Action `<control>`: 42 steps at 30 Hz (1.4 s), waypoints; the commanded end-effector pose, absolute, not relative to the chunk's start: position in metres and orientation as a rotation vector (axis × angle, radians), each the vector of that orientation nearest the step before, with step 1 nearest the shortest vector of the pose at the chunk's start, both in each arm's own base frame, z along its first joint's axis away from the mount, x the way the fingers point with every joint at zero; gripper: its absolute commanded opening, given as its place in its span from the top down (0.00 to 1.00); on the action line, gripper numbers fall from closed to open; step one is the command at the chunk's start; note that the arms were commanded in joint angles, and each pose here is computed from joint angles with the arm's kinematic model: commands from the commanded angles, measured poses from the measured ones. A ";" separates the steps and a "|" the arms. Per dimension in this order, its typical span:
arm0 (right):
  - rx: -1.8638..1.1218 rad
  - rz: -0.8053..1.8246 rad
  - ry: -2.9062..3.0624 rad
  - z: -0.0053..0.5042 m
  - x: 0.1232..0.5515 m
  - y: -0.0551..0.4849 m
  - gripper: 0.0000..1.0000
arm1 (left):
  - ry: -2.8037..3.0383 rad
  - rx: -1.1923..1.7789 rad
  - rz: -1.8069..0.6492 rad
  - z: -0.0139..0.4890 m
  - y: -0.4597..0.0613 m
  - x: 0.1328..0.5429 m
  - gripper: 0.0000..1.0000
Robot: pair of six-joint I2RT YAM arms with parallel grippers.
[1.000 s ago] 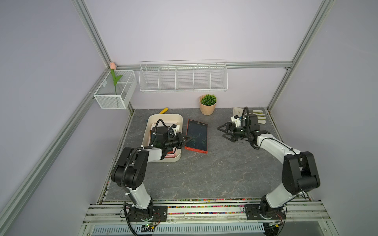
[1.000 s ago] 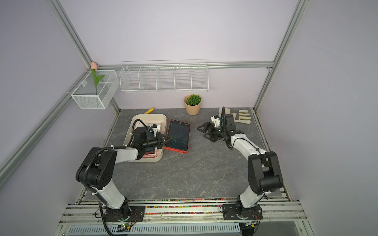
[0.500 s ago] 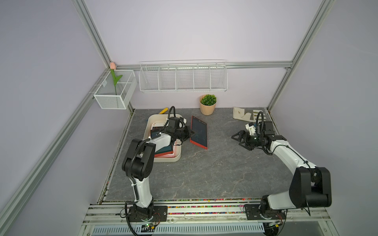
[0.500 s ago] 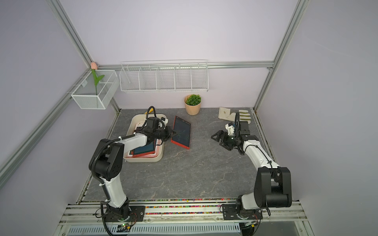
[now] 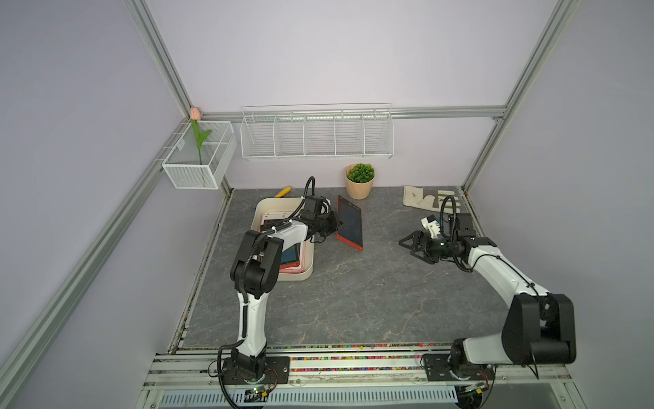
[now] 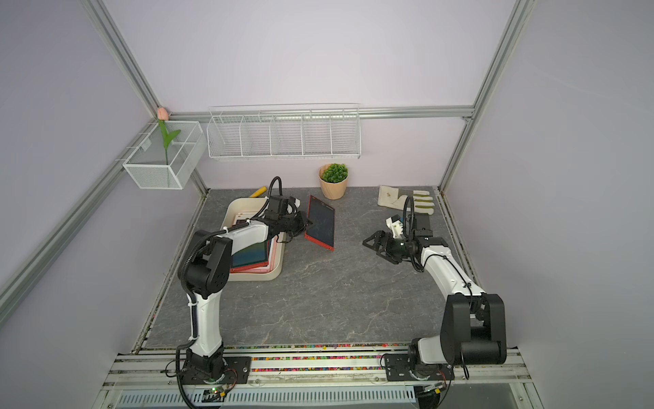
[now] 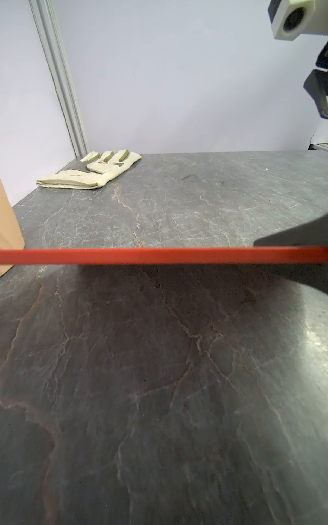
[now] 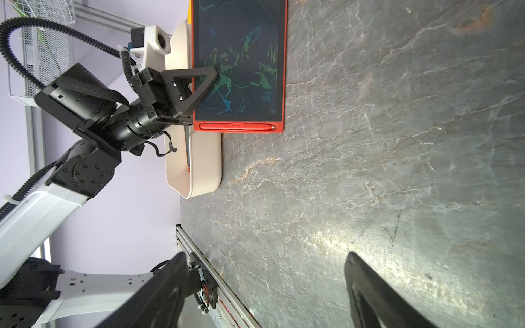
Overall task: Take out the writing tablet from the storage box
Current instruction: Place the writing tablet at the center of the board.
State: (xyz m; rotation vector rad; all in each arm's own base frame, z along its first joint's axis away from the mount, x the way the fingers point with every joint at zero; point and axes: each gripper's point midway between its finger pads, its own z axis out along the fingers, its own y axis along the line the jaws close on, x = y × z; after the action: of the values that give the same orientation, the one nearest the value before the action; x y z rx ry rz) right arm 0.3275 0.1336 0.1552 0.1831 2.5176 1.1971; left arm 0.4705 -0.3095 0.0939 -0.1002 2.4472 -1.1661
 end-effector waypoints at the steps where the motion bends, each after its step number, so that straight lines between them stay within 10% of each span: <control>1: 0.110 1.233 2.491 0.163 0.320 0.139 0.14 | 2.470 -0.148 -1.061 0.073 -0.296 0.487 0.98; 20: 0.067 1.285 2.468 0.168 0.320 0.147 0.14 | 2.563 -0.132 -1.027 0.045 -0.278 0.500 0.69; 42: 0.038 1.130 2.574 0.154 0.318 0.150 0.12 | 2.519 -0.080 -0.935 0.092 -0.264 0.493 0.59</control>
State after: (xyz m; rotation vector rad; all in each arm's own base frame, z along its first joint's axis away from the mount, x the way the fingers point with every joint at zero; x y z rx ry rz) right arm 0.3171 0.1495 0.1555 0.0823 2.5504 1.1903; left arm 0.4895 -0.2770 0.0570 -0.1092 2.5796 -0.9865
